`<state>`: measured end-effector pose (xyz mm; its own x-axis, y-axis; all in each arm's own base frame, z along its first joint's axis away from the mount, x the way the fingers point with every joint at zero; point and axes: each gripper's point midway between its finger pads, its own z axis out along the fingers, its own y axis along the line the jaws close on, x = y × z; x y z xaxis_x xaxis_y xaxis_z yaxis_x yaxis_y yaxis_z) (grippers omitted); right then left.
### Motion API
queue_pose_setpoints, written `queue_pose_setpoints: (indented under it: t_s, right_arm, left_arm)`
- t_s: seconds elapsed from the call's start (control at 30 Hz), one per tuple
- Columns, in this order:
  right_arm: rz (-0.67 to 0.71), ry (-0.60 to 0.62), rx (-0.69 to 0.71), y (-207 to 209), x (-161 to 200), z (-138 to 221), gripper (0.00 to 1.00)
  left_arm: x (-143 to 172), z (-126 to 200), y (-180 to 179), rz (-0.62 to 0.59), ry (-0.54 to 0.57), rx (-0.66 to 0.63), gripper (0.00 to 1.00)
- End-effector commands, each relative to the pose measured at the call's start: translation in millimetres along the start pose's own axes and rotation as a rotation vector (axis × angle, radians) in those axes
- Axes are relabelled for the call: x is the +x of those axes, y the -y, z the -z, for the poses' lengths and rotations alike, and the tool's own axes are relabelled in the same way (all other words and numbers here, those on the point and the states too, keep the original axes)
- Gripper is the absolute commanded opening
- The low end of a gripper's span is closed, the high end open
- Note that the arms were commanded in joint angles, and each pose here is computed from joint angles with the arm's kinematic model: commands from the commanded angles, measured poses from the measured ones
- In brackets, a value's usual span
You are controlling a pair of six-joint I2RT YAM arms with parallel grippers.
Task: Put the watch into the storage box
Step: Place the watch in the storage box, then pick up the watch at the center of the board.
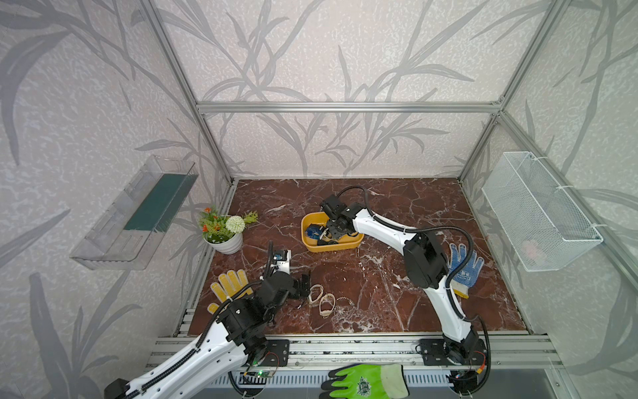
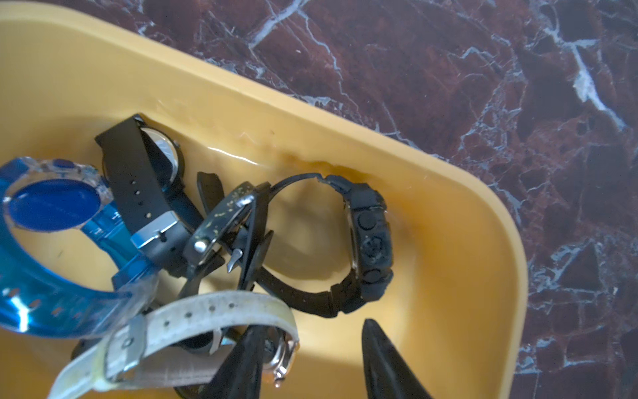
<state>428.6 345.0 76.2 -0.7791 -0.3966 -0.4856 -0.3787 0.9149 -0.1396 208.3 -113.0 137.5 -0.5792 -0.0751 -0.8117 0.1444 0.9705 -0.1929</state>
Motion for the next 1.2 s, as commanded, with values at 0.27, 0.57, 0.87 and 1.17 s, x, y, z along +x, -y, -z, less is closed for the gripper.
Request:
queue_pose_setpoints:
  t_s: [0.27, 0.57, 0.87, 1.17]
  right_arm:
    - [-0.083, 0.307, -0.205, 15, -51, 148, 0.74]
    - [0.115, 0.363, -0.623, -41, 62, 211, 0.95]
    - [0.295, 0.268, -0.741, -92, 167, 214, 0.95]
    - [0.263, 0.27, -0.75, -106, 182, 202, 0.95]
  left_arm:
    - [18, 8, -35, 0.093, -0.121, -0.212, 0.96]
    - [52, 12, -39, 0.181, -0.247, -0.219, 0.88]
    - [80, 6, -32, 0.191, -0.354, -0.187, 0.73]
    - [91, -6, -35, 0.157, -0.41, -0.245, 0.7]
